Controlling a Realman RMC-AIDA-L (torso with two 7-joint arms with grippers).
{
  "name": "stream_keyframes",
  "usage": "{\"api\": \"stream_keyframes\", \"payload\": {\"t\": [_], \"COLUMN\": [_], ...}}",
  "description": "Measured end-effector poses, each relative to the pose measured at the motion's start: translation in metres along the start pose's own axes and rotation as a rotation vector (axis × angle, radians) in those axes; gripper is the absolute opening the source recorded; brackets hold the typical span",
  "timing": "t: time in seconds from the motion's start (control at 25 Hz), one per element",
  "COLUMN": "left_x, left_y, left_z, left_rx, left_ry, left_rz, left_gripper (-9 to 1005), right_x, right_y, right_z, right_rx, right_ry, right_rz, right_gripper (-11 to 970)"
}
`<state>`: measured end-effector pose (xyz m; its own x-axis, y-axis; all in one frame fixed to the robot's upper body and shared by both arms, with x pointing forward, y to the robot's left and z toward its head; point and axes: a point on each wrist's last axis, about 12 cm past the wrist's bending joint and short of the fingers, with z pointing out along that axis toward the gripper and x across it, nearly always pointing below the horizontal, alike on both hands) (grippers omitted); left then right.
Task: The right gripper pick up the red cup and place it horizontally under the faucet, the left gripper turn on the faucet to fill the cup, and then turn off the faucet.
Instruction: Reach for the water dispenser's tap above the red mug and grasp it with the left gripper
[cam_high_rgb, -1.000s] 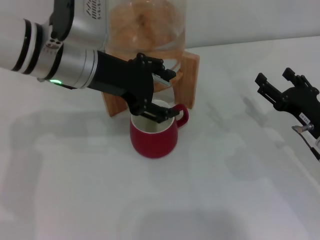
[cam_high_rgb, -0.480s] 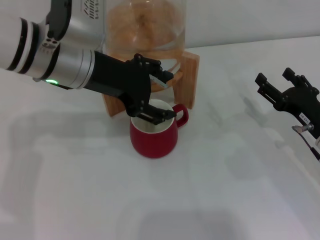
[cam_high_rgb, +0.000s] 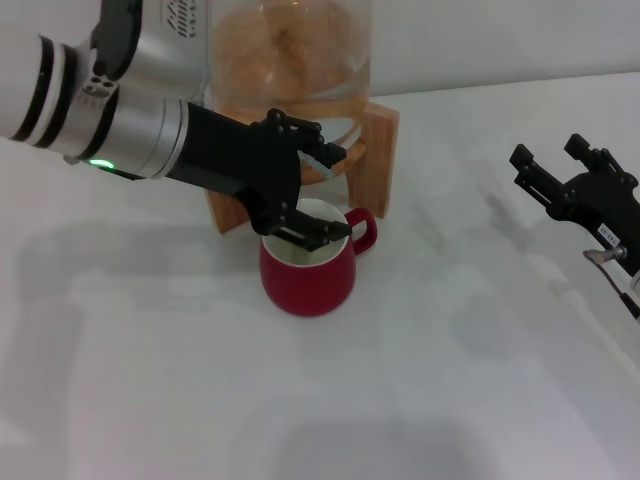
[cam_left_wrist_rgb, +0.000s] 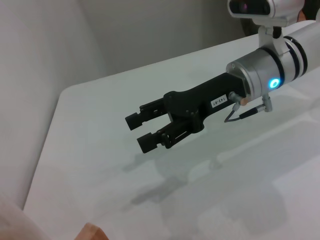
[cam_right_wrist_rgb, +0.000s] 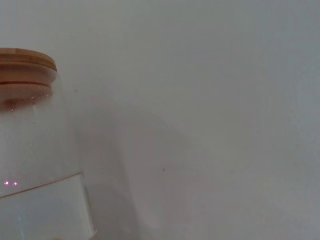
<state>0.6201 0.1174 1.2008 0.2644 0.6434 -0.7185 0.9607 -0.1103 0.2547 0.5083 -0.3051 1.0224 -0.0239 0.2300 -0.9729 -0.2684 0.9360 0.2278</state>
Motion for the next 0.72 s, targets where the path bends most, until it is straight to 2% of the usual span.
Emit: {"api": "stream_keyframes", "payload": {"t": [0.72], "left_x": [-0.0004], "left_y": [-0.0020], "left_z": [-0.0067], "left_rx": [0.006], "left_ry": [0.011], "left_rz": [0.008], "left_gripper": [817], "right_x": [-0.0011], "right_y": [0.0002], "right_z": [0.0031], "right_rx": [0.000], "right_ry": [-0.002], "right_rz": [-0.001], "right_gripper": [861]}}
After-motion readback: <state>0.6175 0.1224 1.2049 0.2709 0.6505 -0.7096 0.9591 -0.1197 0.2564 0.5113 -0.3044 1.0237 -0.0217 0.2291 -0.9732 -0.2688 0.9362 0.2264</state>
